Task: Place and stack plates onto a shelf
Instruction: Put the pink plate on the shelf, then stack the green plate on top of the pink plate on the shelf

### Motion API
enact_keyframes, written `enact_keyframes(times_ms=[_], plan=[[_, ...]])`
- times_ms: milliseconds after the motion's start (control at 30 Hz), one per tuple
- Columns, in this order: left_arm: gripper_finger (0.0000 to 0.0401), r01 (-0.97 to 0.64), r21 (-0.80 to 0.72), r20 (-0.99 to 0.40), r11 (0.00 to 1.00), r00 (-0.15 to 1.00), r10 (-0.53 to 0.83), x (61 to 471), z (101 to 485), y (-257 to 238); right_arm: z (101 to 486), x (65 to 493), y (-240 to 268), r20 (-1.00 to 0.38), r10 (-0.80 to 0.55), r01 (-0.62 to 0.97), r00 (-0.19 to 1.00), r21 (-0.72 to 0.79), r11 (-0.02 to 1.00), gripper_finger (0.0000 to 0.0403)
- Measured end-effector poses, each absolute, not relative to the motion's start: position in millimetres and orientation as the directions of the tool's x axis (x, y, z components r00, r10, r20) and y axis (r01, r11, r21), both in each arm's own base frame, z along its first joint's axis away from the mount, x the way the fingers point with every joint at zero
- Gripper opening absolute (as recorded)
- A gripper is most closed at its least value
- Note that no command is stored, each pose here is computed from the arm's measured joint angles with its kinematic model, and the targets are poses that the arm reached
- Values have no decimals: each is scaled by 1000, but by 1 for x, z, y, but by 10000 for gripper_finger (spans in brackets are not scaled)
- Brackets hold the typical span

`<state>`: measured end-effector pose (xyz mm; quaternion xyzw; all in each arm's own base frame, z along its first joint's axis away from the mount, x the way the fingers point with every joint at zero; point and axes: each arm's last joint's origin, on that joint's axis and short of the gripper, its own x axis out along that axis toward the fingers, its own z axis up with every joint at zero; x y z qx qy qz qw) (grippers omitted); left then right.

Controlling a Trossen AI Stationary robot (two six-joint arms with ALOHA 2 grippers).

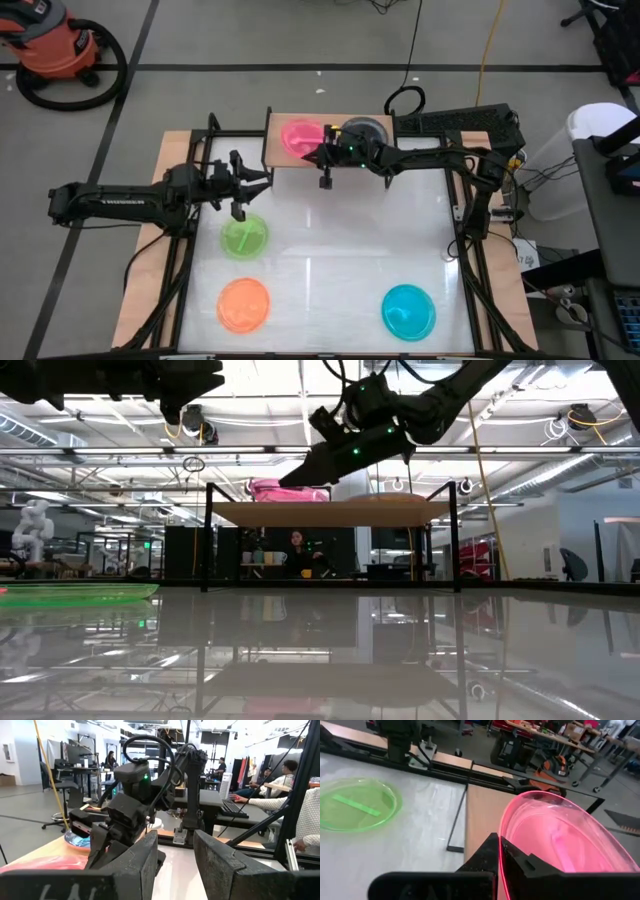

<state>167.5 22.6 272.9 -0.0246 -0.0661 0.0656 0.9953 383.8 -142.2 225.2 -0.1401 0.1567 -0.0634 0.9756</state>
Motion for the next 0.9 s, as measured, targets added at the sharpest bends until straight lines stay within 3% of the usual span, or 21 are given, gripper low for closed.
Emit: enact_keyframes(times_ms=[367,900], plan=[[131,-127,-60,127,990,983,134,168,273,23,229,385,-142,-253,-168,99,953,-262,960,9],[131,-129,-55,98,990,986,134,168,270,23,253,386,-111,-181,-102,54,978,-251,967,152]])
